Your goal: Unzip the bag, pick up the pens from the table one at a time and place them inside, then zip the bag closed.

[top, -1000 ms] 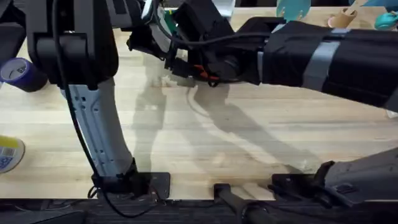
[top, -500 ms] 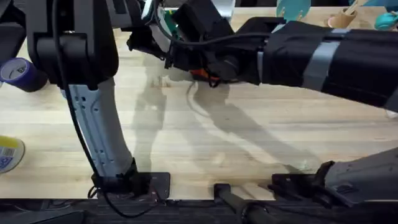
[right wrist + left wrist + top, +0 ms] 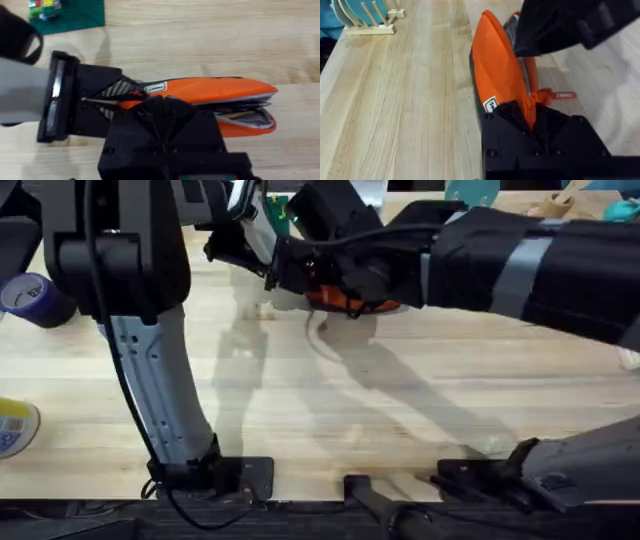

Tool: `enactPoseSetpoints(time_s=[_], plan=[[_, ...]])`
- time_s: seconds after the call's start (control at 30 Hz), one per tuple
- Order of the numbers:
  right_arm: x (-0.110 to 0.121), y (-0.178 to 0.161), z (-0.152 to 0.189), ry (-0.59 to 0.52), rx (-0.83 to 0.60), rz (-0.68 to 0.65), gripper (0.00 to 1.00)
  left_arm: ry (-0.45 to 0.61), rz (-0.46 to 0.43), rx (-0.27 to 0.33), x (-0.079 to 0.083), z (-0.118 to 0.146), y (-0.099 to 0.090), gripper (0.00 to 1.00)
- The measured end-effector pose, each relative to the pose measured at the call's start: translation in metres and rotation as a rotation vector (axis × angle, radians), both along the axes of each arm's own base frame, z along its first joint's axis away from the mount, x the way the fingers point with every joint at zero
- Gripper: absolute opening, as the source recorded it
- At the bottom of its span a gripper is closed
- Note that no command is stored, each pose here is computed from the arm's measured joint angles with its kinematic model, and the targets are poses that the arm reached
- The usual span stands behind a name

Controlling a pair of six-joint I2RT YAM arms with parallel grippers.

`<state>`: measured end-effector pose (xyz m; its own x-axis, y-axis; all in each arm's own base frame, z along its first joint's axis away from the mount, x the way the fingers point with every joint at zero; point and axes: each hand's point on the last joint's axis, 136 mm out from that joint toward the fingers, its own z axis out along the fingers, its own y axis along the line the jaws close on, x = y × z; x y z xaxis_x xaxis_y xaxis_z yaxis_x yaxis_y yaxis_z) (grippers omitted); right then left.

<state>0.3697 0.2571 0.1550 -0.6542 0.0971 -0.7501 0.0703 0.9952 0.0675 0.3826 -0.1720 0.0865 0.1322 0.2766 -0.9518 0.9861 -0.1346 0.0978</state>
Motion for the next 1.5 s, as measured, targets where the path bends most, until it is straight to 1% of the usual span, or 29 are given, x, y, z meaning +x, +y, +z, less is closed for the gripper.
enactPoseSetpoints(time_s=[0.3, 0.47, 0.63, 0.77, 0.9, 1.0, 1.03, 1.07, 1.13, 1.17, 1.23, 1.27, 1.3, 1.4, 1.47, 1.5], plan=[[0.003, -0.011, -0.003, 0.014, -0.019, -0.022, 0.030, 0.000, 0.000, 0.000, 0.000, 0.000, 0.000, 0.042], [0.004, -0.026, -0.004, 0.015, -0.066, -0.059, 0.030, 0.000, 0.000, 0.000, 0.000, 0.000, 0.000, 0.042], [0.006, -0.044, -0.001, -0.007, -0.130, -0.112, 0.030, 0.000, 0.000, 0.000, 0.000, 0.000, 0.000, 0.042], [0.006, -0.056, 0.011, -0.044, -0.171, -0.149, 0.030, 0.000, 0.000, 0.000, 0.000, 0.000, 0.000, 0.042], [0.005, -0.067, 0.033, -0.103, -0.182, -0.189, 0.030, 0.001, 0.000, 0.000, 0.000, 0.000, 0.000, 0.042], [0.005, -0.072, 0.040, -0.125, -0.187, -0.205, 0.033, 0.000, 0.000, 0.000, 0.000, 0.000, 0.000, 0.042], [0.005, -0.072, 0.041, -0.128, -0.189, -0.208, 0.062, 0.000, 0.000, 0.000, 0.000, 0.000, 0.000, 0.041], [0.005, -0.072, 0.041, -0.128, -0.191, -0.208, 0.136, 0.000, 0.000, 0.000, 0.000, 0.000, 0.000, 0.041], [0.005, -0.073, 0.041, -0.129, -0.192, -0.210, 0.434, 0.000, 0.000, 0.000, 0.000, 0.000, 0.000, 0.041], [0.005, -0.073, 0.041, -0.130, -0.193, -0.210, 0.563, 0.000, 0.000, 0.000, 0.000, 0.000, 0.000, 0.042], [0.005, -0.073, 0.041, -0.130, -0.194, -0.211, 0.857, 0.000, 0.000, 0.000, 0.000, 0.000, 0.000, 0.042], [0.005, -0.073, 0.041, -0.130, -0.198, -0.209, 0.962, 0.000, 0.000, 0.000, 0.000, 0.000, 0.000, 0.042], [0.005, -0.073, 0.041, -0.130, -0.200, -0.209, 0.985, 0.000, 0.000, 0.000, 0.000, 0.000, 0.000, 0.042], [0.005, -0.073, 0.041, -0.128, -0.201, -0.207, 0.996, 0.000, 0.000, 0.000, 0.000, 0.000, 0.000, 0.047], [0.004, -0.072, 0.039, -0.117, -0.195, -0.198, 0.996, 0.000, 0.000, 0.001, 0.000, 0.000, 0.000, 0.100], [0.004, -0.071, 0.038, -0.112, -0.192, -0.193, 0.996, 0.000, 0.000, 0.001, 0.000, 0.000, 0.000, 0.110]])
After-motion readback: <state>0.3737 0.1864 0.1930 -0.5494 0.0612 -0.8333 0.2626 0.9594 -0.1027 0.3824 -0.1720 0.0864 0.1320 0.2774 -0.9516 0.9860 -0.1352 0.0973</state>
